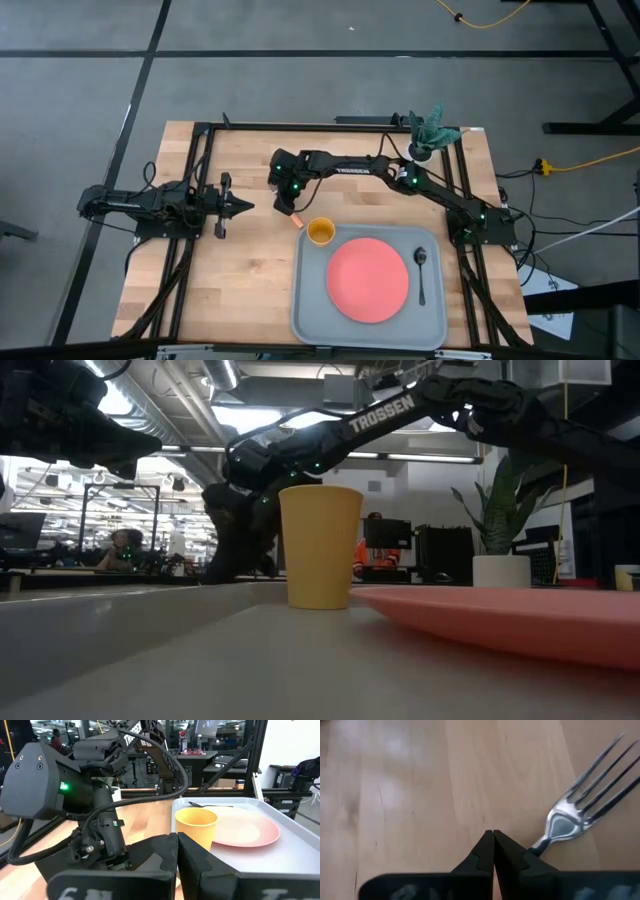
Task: Pick and place plate/cup/fork/spoon on tray
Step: Put the orange fork on the light blue tray
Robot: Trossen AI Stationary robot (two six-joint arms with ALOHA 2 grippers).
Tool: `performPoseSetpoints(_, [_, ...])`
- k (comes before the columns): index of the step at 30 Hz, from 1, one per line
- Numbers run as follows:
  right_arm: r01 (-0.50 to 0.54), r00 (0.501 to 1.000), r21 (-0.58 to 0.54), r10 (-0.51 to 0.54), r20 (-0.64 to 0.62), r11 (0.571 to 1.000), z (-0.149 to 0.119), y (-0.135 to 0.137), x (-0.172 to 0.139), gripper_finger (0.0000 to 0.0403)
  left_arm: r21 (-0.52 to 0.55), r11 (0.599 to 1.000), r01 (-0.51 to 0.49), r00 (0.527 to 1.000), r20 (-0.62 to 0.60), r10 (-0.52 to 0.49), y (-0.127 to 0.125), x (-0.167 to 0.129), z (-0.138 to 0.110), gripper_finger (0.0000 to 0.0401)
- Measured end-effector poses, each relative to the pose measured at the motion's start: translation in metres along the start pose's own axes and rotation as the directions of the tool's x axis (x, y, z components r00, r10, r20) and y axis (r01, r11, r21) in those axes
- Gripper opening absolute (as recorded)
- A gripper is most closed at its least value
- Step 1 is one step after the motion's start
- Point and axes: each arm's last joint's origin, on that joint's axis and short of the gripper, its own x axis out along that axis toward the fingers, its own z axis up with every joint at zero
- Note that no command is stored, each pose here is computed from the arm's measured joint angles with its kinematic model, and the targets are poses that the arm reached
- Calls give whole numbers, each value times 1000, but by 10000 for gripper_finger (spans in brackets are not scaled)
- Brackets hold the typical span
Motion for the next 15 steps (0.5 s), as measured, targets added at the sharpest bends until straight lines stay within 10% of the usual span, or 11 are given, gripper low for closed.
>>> performPoseSetpoints(15, [28,999,29,-27,-34,999,-8,-8,12,10,0,1000,0,1000,0,0,0,0,0,0])
